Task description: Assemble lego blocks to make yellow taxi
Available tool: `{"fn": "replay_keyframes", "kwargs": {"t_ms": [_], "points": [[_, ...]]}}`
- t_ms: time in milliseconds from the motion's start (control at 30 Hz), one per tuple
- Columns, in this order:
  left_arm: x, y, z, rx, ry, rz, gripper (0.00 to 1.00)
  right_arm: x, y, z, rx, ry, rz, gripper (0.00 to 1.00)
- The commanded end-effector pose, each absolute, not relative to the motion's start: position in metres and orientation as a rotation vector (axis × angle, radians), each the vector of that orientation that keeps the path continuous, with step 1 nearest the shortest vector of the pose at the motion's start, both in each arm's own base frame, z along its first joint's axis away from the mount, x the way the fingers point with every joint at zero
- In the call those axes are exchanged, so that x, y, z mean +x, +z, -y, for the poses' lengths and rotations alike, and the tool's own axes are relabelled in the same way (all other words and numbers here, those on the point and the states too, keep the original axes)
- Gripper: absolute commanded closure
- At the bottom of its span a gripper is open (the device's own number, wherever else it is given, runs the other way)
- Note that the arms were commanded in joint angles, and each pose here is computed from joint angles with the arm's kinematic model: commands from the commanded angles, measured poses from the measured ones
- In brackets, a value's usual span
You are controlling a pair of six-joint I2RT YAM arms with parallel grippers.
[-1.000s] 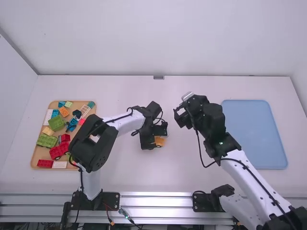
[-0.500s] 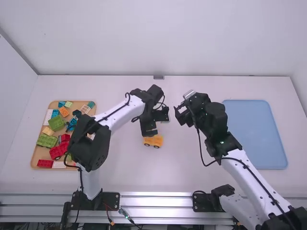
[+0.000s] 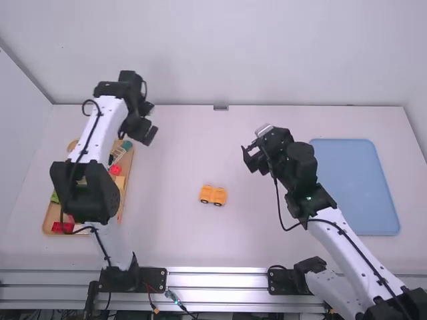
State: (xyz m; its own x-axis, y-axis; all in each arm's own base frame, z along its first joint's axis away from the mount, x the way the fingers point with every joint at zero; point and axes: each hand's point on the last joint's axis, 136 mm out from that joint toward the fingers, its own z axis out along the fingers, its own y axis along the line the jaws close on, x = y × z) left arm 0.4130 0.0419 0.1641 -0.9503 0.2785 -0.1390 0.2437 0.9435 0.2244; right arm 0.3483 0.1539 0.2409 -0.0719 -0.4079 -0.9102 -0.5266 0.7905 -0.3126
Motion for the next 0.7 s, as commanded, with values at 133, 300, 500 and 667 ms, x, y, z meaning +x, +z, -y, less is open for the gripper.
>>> {"fn": "replay_keyframes", "kwargs": {"t_ms": [133, 300, 500, 667], "points": [[0.383, 0.148, -0.115, -0.266, 0.315, -2.998, 0.01, 0.352, 0.259, -0.155, -0.722, 0.113, -1.646, 0.01], [0.359, 0.112, -0.147, -0.361, 0.315, -3.057, 0.01, 0.353, 0.263, -0.155, -0.715, 0.113, -1.630, 0.01], [0.338, 0.075, -0.149, -0.380, 0.302, -3.122, 0.02, 0.353, 0.273, -0.158, -0.713, 0.124, -1.588, 0.01], [0.325, 0.045, -0.138, -0.369, 0.255, -3.157, 0.14, 0.352, 0.282, -0.162, -0.709, 0.151, -1.547, 0.01]]}}
